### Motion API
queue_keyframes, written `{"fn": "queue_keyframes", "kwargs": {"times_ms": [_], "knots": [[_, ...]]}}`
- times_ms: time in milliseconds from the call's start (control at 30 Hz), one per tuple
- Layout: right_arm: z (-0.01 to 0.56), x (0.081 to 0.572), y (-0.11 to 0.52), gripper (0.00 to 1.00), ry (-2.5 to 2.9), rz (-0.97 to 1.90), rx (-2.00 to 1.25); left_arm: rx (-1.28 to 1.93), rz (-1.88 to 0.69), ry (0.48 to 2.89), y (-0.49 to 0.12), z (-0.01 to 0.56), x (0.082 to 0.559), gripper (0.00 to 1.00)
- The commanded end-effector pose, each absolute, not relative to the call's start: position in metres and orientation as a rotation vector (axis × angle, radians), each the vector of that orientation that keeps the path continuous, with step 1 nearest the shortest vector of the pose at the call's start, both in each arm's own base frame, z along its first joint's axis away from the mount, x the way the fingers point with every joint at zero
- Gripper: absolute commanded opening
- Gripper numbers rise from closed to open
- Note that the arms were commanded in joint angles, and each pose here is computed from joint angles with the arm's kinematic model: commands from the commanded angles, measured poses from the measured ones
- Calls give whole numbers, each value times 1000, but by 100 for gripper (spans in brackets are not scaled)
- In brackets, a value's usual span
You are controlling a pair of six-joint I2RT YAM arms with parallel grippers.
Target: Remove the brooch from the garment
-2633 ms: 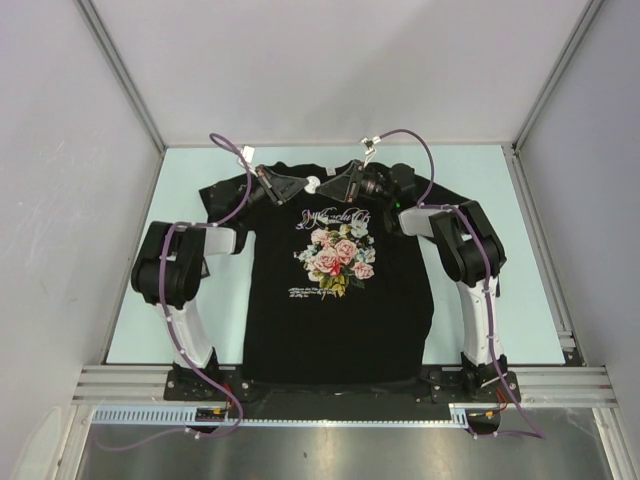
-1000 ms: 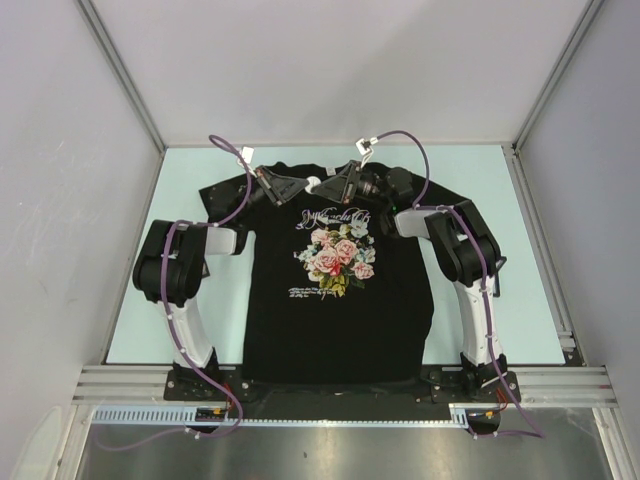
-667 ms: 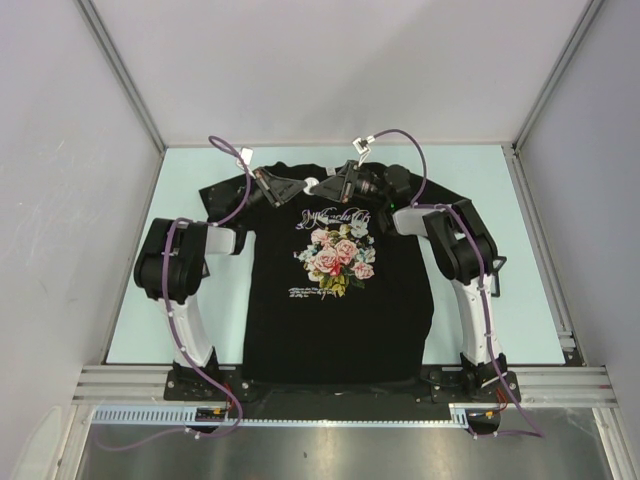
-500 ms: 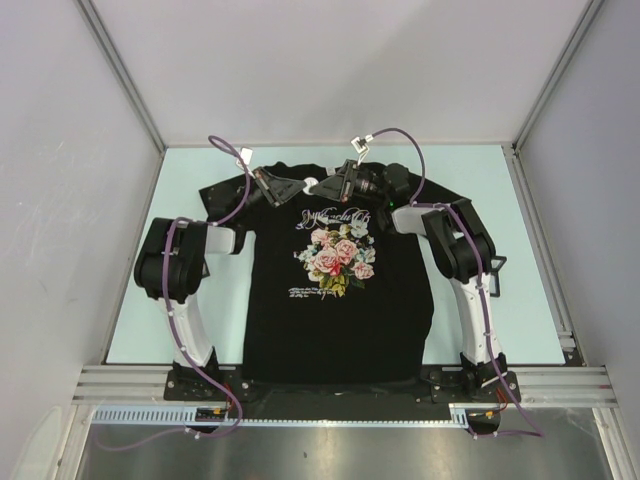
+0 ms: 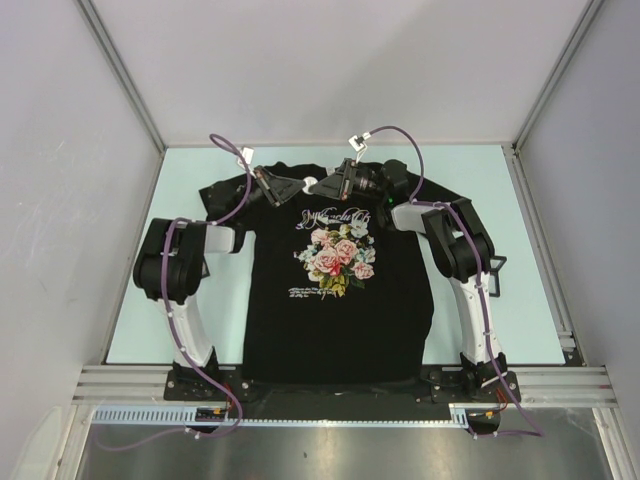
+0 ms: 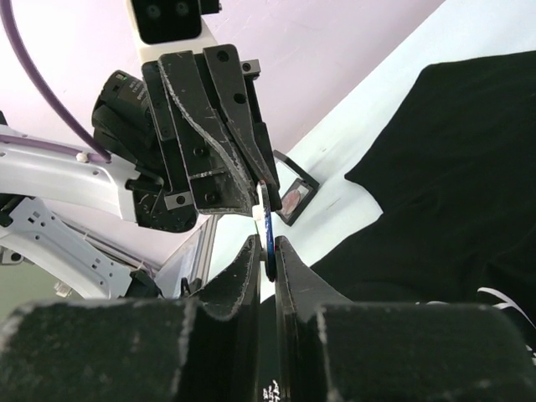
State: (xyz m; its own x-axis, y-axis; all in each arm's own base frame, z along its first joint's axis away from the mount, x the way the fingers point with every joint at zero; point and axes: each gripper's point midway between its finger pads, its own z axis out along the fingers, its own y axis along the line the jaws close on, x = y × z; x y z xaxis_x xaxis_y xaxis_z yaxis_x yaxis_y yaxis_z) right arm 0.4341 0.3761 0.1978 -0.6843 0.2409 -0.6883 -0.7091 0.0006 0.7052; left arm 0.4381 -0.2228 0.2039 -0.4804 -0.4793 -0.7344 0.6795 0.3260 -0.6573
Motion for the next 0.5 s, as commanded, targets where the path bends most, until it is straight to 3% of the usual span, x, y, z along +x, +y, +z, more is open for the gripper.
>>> {"fn": "queue_keyframes", "kwargs": {"times_ms": [0, 467], "knots": [[199, 451, 379, 7, 1583, 1727, -423, 446, -1394, 1453, -249, 235, 405, 0], [186, 473, 360, 5, 1619, 1698, -226, 475, -1255, 1410, -251, 245, 396, 0]]}}
